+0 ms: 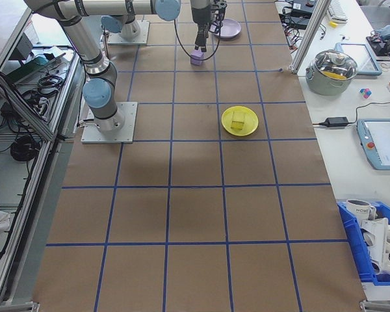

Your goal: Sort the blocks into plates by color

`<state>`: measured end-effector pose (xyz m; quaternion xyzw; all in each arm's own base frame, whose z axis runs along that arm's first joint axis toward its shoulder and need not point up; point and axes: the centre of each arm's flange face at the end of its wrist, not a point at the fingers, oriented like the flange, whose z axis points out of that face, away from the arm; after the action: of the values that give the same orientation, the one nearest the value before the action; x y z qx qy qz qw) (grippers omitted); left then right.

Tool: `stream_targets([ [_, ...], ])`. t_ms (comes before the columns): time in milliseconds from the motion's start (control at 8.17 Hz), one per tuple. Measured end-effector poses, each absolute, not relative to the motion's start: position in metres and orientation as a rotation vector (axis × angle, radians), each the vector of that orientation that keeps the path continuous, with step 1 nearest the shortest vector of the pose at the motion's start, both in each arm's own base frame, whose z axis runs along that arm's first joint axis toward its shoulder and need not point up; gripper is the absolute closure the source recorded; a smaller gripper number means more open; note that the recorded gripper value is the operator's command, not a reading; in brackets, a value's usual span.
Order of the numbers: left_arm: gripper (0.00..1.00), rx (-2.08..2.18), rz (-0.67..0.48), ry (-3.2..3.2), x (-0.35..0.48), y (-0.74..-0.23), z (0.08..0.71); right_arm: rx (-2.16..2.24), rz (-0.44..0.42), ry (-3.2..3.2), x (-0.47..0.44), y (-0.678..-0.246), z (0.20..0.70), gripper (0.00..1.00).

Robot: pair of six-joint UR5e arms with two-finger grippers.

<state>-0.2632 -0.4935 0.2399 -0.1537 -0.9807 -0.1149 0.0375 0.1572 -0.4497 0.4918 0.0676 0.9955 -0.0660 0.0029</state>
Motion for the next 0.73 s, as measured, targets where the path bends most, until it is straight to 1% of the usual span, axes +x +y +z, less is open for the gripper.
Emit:
stream_targets([
  [367,0.0,-0.464,-0.405,-2.987,-0.265,-0.488,0.216,0.111,-0.121,3.152,0.155,-0.444,0.487,0.0],
  [490,0.0,-0.462,-0.418,-2.985,-0.265,-0.486,0.208,0.089,-0.081,3.166,0.154,-0.44,0.487,0.0],
  [735,0.0,-0.456,-0.442,-2.982,-0.265,-0.485,0.196,0.073,-0.044,3.178,0.153,-0.435,0.488,0.0],
])
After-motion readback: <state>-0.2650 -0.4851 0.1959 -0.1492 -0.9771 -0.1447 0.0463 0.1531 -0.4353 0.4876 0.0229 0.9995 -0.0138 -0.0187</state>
